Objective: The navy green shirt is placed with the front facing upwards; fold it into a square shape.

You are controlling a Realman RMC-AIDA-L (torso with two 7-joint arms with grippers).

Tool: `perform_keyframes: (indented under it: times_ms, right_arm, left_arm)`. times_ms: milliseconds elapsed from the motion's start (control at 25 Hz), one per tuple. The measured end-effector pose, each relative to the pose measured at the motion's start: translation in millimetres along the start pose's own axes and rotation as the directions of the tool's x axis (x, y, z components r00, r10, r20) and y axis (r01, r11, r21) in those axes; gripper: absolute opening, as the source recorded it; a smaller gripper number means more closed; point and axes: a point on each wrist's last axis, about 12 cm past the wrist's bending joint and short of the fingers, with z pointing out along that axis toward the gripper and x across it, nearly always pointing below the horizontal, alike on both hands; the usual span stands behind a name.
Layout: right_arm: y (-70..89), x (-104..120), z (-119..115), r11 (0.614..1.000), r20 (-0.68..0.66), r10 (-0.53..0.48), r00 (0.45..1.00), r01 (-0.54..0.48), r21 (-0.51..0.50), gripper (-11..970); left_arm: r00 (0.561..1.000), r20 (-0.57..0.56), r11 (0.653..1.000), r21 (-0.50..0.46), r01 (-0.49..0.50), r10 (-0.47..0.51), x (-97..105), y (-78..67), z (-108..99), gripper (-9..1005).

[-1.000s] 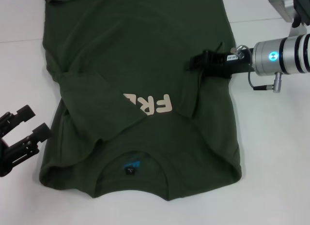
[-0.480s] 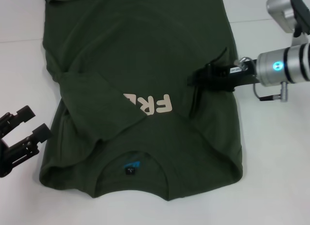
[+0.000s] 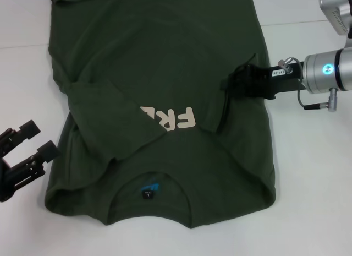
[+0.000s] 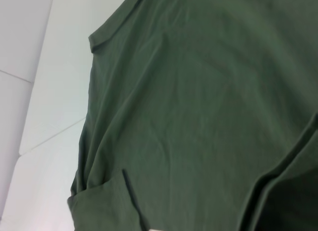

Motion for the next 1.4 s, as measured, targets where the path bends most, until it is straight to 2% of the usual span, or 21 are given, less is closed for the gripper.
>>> perform_keyframes:
  times_ms: [240,520,880,1080,1400]
  right_arm:
    - [7.3,0.2,12.4,1.000,0.025,-0.009,1.000,0.009,0.003,321]
    - [23.3,-1.6,22.8,0.998,0.036,-0.014,0.999,0.016,-0.053,323]
    - [20.5,1.0,25.4,0.998,0.066,-0.007,0.998,0.011,-0.058,329]
    - [33.0,-12.6,3.5,0.992,0.002,-0.049,0.999,0.049,-0.119,332]
    - [32.8,-43.1,-47.9,0.993,-0.007,-0.080,0.997,0.079,-0.093,335]
  left_arm:
    - [1.000,0.000,1.000,-0.002,-0.001,0.001,0.1,0.2,-0.2,835]
    - [1.000,0.000,1.000,-0.003,0.001,-0.001,0.6,-0.1,-0.6,824]
    - [1.000,0.000,1.000,-0.004,0.000,0.000,0.8,-0.3,-1.0,810]
    - [1.000,0.000,1.000,-0.001,0.008,-0.008,0.0,-0.4,-1.7,803]
    - [0.991,-0.052,0.992,0.013,0.122,-0.121,0.5,0.5,1.4,790]
